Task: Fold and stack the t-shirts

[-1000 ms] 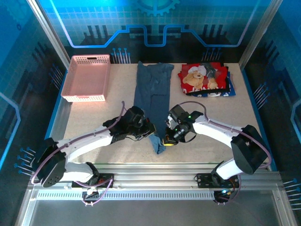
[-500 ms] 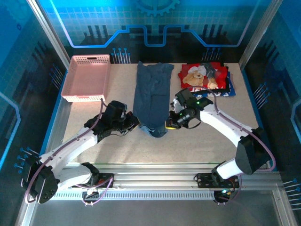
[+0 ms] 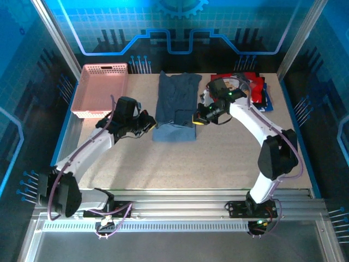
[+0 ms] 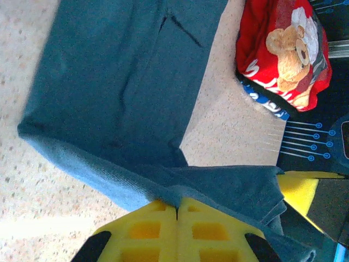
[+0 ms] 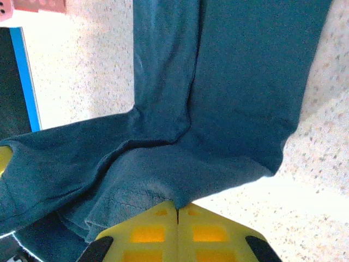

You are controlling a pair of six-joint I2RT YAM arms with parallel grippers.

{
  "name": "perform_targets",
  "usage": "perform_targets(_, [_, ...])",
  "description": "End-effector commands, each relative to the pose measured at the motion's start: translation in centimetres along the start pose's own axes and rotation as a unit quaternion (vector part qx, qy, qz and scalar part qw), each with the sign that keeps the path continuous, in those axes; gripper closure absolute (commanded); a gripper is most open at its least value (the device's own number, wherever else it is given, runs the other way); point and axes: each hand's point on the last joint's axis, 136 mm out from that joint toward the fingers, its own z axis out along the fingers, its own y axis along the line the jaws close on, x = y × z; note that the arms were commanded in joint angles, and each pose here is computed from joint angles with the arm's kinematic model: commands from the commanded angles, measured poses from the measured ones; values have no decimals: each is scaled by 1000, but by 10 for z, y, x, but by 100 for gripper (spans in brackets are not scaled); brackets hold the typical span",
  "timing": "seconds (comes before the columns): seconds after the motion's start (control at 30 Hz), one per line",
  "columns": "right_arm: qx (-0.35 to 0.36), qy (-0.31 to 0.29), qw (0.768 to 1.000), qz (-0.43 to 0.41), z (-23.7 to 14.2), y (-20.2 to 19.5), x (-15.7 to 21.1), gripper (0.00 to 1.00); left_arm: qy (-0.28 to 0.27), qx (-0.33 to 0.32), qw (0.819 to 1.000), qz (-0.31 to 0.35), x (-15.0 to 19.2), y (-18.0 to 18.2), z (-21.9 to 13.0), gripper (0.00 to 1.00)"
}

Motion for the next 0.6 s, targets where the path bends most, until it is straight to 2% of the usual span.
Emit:
perform_targets(0.0, [-2,11,1000,-5,0,-1,-14,100,7,13,999,34,-17,-14,6,100])
perform_targets(0.3, [1,-1,1000,8,14,-9,-66,100,17,5,997,70,-66,-25,36,100])
perform_targets(0.57, [13,0,1000,28,37,-28,-99,100,36,-15,997,72,-92,-6,80,100])
